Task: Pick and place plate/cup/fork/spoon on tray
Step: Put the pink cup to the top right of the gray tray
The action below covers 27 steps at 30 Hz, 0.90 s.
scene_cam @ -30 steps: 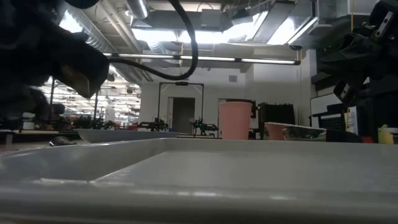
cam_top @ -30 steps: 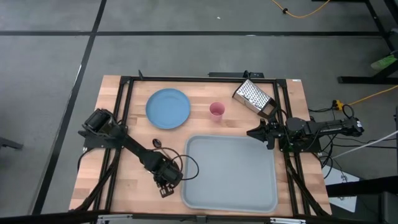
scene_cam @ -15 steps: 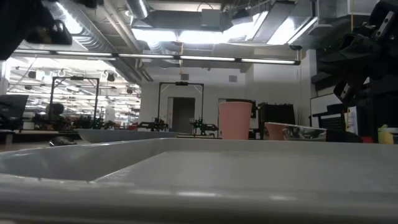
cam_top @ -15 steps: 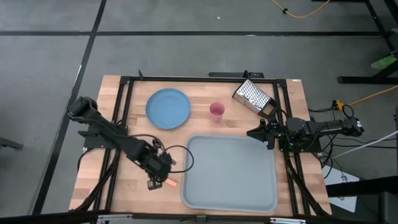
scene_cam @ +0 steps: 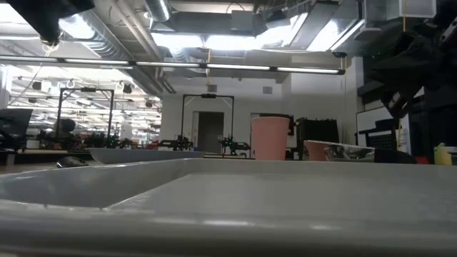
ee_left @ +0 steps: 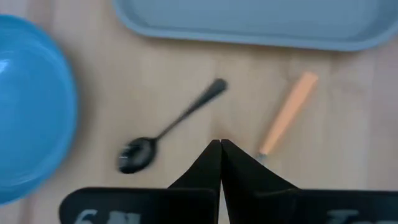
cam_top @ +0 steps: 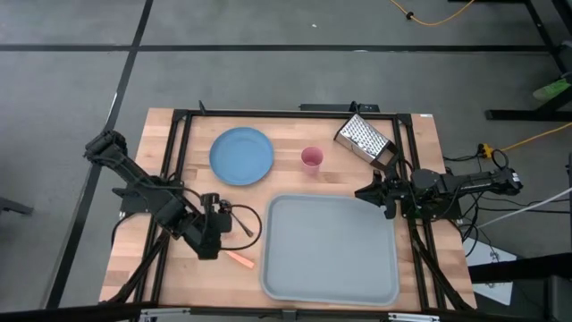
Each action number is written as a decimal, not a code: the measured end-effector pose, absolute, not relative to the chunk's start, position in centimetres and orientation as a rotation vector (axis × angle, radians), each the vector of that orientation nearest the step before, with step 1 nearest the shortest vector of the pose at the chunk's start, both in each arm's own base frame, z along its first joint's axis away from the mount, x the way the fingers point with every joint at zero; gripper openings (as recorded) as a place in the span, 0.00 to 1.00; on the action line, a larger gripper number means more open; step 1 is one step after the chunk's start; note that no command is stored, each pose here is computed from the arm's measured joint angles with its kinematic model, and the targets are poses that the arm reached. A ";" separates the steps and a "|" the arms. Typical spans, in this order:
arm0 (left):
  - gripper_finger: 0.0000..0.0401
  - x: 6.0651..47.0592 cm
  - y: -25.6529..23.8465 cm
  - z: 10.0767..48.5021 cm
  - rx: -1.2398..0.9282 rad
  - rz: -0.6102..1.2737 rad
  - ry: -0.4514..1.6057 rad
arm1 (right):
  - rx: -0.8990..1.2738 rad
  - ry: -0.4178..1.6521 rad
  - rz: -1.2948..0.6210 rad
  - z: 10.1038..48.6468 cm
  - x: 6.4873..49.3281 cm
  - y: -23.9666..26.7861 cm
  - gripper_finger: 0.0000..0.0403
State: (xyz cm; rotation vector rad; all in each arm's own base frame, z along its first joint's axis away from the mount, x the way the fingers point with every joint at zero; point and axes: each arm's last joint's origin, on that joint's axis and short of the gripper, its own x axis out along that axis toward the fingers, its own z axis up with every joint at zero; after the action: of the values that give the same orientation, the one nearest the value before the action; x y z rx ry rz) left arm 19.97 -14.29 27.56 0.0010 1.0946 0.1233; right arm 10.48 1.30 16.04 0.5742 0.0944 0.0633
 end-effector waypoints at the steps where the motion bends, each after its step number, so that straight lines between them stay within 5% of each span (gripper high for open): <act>1: 0.00 19.8 -14.1 27.6 0.014 0.131 1.098 | 0.565 0.073 0.074 16.3 10.5 1.3 0.15; 13: 0.00 20.2 -12.7 27.8 0.157 0.235 1.044 | 0.069 -0.632 0.260 23.0 8.4 1.8 0.15; 19: 0.00 20.9 -11.8 27.8 0.142 0.288 1.028 | 0.058 -0.326 -0.044 25.1 10.3 1.0 0.15; 27: 0.00 21.4 -10.8 27.9 0.135 0.348 1.009 | 0.028 0.077 -0.125 29.8 15.5 0.8 0.15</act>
State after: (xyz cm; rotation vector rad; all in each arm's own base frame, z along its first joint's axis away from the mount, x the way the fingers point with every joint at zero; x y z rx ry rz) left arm 21.45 -10.79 27.89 0.1348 1.0094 0.3476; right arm 15.55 0.81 29.76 0.0282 0.0765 -0.1254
